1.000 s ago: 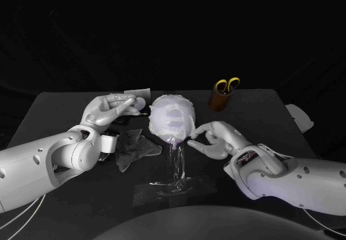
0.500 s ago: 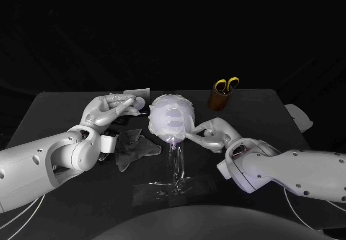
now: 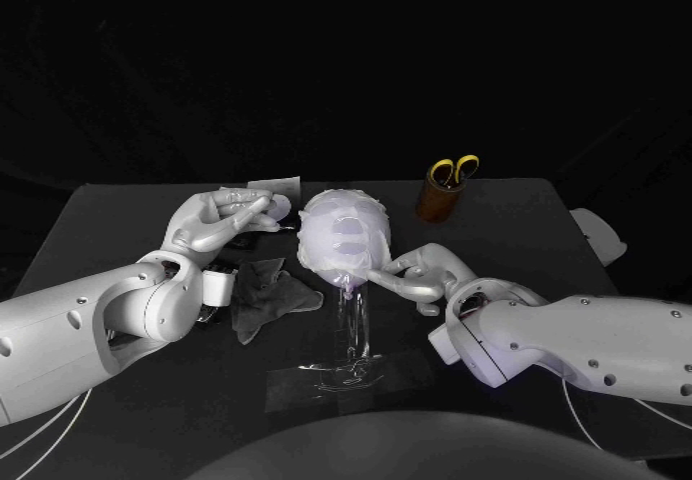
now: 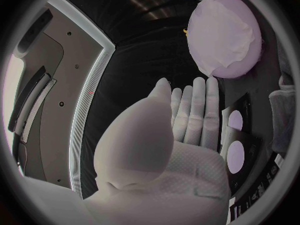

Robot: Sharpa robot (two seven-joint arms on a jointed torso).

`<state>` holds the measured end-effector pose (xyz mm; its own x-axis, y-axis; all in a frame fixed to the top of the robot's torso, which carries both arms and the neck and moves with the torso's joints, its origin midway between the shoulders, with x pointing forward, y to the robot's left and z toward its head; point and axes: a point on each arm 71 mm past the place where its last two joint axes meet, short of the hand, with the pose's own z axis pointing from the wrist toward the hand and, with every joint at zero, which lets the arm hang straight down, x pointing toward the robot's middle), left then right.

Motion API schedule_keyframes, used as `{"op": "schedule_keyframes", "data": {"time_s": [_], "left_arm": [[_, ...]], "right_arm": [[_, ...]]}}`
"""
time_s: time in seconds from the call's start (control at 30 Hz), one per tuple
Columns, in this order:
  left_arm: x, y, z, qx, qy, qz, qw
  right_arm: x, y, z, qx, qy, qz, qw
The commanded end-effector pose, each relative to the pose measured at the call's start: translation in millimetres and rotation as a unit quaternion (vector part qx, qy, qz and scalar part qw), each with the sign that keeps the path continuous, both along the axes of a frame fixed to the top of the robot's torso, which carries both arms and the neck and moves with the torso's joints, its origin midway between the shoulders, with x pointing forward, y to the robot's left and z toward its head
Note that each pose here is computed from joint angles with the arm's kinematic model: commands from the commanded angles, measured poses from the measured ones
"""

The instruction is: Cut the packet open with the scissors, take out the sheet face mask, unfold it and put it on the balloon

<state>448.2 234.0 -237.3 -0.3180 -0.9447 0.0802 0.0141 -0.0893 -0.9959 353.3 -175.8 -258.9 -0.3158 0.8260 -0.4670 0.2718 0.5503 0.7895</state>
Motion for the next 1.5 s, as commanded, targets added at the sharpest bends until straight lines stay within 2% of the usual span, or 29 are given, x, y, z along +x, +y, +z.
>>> {"op": "schedule_keyframes", "data": {"time_s": [0.03,0.63,1.07,1.5], "left_arm": [[-0.2,-2.5,1.2,-0.004,-0.003,-0.008,1.000],[-0.3,-2.0,0.8,-0.003,-0.001,-0.008,1.000],[-0.2,-1.3,0.4,-0.002,0.001,-0.007,1.000],[-0.3,-0.8,0.0,0.000,0.004,-0.007,1.000]], "right_arm": [[-1.4,1.9,-1.7,0.001,0.017,-0.004,1.000],[0.6,13.9,-0.1,0.019,0.002,-0.011,1.000],[4.0,14.1,-0.3,0.026,-0.009,-0.023,0.999],[5.7,16.9,-0.8,0.028,-0.012,-0.022,0.999]]}}
